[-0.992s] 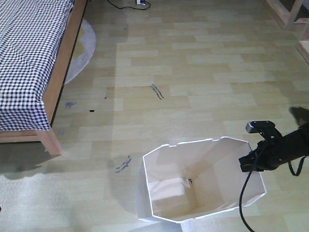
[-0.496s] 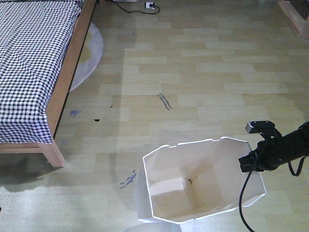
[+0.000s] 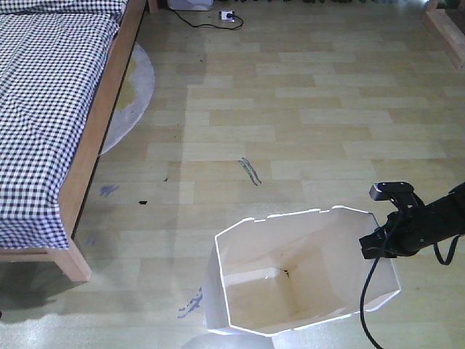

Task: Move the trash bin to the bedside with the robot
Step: 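Carry the held bin with the right gripper toward the curtains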

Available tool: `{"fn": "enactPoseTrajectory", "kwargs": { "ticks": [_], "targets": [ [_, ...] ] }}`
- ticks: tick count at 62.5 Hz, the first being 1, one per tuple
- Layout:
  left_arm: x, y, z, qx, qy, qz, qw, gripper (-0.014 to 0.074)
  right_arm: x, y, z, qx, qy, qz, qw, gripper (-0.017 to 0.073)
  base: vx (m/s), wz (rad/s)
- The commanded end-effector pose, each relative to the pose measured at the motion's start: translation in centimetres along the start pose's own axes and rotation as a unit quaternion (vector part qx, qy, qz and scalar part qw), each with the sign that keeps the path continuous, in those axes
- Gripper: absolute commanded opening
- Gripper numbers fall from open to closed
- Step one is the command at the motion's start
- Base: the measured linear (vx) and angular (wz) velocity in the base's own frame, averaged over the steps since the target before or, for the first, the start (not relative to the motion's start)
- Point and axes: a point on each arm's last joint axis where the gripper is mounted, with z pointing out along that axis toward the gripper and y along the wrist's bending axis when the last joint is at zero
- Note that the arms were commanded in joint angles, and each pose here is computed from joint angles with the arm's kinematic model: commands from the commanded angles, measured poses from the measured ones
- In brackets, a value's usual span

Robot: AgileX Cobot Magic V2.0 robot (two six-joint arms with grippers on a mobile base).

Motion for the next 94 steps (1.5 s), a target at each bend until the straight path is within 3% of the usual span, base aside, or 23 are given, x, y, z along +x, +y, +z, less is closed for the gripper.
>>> {"fn": "enactPoseTrajectory", "kwargs": {
  "ticks": [1,94],
  "targets": [
    [-0.31,-0.01,-0.02,0.002,-0.036,-0.005,0.999,-0.0006,-1.46,1.78,-2.15,-0.067,-0.038,0.009,0.997,-0.0005,0.26,-0.03],
    [-0.31,-0.01,-0.02,0.002,-0.036,-0.005,0.999,-0.0006,-1.46,1.78,-2.15,-0.067,-0.039,0.009,0.997,-0.0005,0.26,-0.01]
  ]
}}
